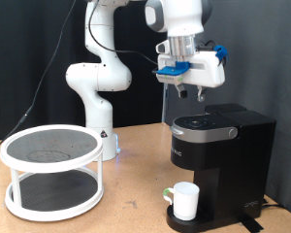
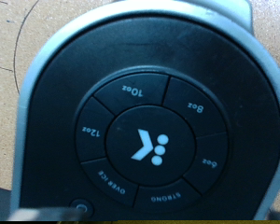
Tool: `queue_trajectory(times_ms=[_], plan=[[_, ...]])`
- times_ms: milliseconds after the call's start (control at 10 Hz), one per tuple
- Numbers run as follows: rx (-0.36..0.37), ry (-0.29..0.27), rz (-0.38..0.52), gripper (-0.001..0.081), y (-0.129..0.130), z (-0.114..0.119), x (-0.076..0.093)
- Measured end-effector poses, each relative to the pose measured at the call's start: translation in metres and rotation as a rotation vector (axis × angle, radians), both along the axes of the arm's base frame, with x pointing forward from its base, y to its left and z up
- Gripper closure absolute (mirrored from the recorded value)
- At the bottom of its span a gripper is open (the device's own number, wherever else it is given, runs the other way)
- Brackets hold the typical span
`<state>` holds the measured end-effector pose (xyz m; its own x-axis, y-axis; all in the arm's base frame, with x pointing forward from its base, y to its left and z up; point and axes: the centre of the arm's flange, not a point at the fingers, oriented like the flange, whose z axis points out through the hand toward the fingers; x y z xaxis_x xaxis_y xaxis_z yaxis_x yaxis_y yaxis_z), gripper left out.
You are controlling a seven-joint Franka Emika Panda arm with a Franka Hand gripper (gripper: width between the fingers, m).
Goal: Make a cup of coffee with the keurig machine
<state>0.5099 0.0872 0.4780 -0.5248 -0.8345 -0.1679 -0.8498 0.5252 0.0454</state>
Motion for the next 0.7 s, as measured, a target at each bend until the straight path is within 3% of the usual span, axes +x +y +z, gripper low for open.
queue_trajectory(times_ms=[100,200,300,400,700], plan=[[0.003,0.008,0.003,0.0487,0.002,-0.007,0.001],[0.006,0.021,0.008,0.0622,0.004,-0.014,0.003],[0.008,0.03,0.013,0.0622,0.006,-0.022,0.004],[0.006,0.034,0.018,0.0762,0.009,-0.028,0.005],[0.001,0.031,0.02,0.0803,0.014,-0.041,0.008]])
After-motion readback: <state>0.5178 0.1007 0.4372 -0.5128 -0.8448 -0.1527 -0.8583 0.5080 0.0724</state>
